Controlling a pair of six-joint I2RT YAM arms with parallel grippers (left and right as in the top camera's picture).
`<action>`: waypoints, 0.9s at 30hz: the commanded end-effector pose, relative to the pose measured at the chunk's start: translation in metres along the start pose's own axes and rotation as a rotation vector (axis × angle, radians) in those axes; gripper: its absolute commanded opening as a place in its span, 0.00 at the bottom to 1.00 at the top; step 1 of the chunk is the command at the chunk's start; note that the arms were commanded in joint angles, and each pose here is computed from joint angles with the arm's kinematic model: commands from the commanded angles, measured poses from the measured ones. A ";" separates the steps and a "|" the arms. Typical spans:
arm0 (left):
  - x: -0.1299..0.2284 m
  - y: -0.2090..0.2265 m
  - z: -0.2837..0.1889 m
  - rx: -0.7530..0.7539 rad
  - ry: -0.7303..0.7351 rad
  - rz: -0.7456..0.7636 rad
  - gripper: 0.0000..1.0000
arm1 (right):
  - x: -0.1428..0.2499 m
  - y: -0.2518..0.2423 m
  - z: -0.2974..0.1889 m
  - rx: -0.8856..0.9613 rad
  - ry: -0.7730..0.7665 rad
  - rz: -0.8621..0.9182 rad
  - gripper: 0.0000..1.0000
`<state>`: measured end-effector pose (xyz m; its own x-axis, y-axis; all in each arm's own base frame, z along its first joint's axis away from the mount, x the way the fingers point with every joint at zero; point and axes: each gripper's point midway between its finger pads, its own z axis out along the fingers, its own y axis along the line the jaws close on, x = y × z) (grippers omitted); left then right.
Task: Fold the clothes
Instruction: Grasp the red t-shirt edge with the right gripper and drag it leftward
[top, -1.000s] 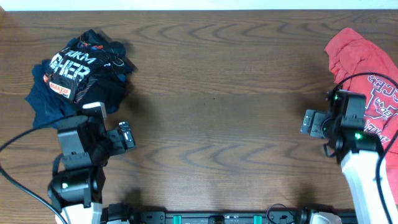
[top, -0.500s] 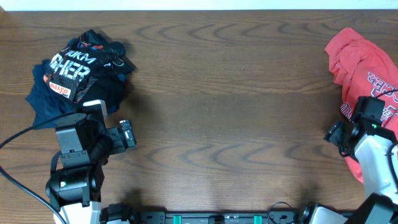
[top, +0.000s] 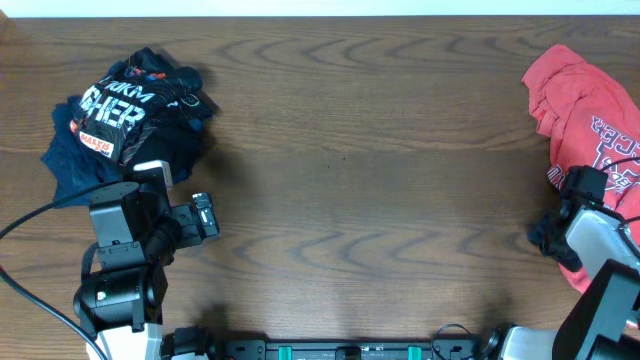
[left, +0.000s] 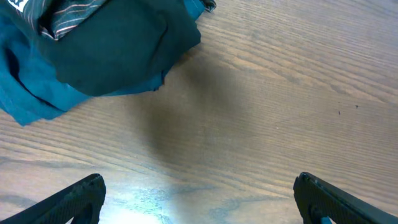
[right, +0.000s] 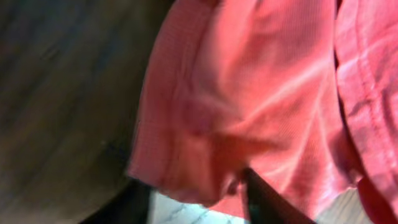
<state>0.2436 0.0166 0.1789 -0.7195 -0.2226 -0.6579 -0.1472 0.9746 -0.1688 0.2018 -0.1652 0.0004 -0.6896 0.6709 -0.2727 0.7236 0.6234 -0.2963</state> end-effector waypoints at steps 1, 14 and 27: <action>-0.006 -0.003 -0.004 0.014 -0.015 -0.012 0.98 | 0.014 -0.007 0.011 0.041 0.047 -0.003 0.22; -0.007 -0.003 -0.004 0.014 -0.017 -0.012 1.00 | 0.038 0.149 -0.074 -0.729 0.006 -0.519 0.01; -0.013 -0.004 -0.004 0.017 -0.043 -0.008 0.99 | 0.160 0.294 -0.228 -1.131 -0.370 -1.078 0.06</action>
<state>0.2471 0.0159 0.1816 -0.7076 -0.2320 -0.6675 -0.1479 0.9723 -0.1812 0.3097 0.1881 0.0599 -0.7813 -0.2560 -0.5692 -0.4883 0.8187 0.3021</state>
